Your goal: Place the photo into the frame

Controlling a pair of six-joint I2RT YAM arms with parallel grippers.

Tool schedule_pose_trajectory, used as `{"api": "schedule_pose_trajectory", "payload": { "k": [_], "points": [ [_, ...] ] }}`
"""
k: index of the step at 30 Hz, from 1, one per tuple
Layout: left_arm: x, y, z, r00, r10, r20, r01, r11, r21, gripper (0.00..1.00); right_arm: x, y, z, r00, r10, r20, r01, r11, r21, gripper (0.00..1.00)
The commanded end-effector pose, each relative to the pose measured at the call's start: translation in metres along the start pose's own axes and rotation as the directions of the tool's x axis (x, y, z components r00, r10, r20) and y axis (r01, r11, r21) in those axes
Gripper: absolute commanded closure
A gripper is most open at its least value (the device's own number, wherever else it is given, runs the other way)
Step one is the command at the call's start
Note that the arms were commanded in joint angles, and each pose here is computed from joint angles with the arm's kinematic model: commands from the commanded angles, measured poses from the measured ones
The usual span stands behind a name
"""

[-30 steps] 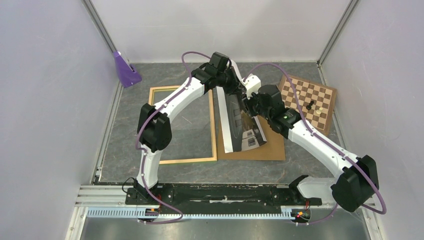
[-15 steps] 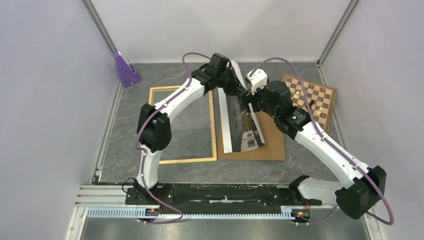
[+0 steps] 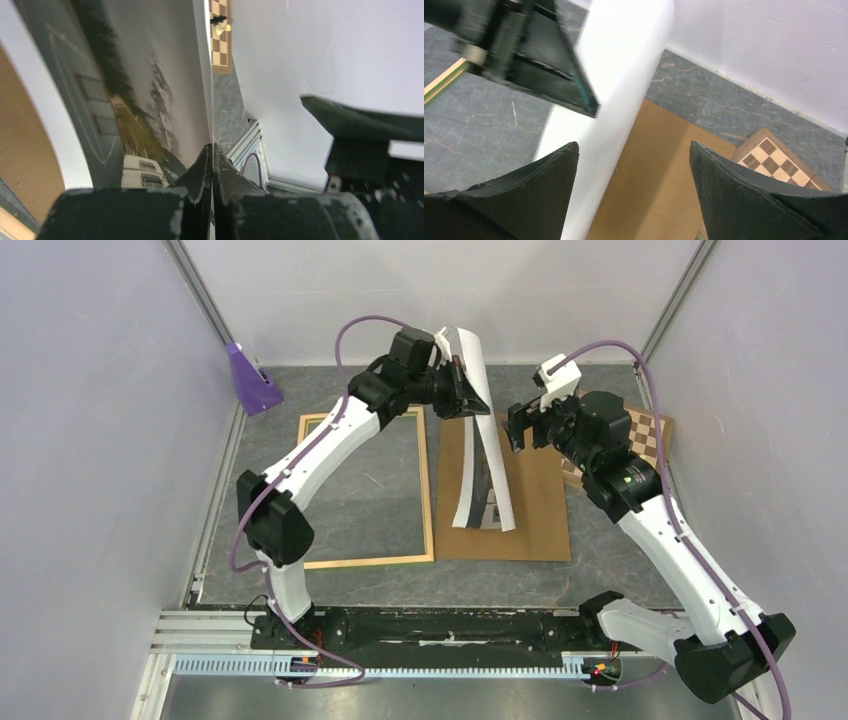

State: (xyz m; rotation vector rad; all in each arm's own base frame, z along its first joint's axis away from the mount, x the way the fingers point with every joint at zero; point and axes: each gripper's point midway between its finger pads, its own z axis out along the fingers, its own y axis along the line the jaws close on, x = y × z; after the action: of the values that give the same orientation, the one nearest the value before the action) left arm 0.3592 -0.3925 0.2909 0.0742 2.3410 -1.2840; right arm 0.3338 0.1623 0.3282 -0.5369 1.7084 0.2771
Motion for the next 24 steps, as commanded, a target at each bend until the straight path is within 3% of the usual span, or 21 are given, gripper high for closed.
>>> {"api": "schedule_pose_trajectory", "payload": {
  "k": [1,12,24],
  "points": [
    [0.002,-0.035,-0.046,0.983,0.181,0.015,-0.181,0.979,0.093,0.98,-0.028,-0.013,-0.014,0.997,-0.003,0.076,0.0,0.999,0.036,0.16],
    [0.037,-0.042,-0.1,0.919,0.386,-0.083,-0.371,0.916,0.151,0.98,-0.021,-0.027,-0.008,0.996,0.036,0.078,-0.041,0.997,0.062,0.16],
    [0.064,-0.058,-0.193,0.791,0.612,0.013,-0.604,0.776,0.18,0.98,-0.025,-0.03,0.001,0.995,0.035,0.092,-0.041,0.997,0.061,0.16]
  ]
}}
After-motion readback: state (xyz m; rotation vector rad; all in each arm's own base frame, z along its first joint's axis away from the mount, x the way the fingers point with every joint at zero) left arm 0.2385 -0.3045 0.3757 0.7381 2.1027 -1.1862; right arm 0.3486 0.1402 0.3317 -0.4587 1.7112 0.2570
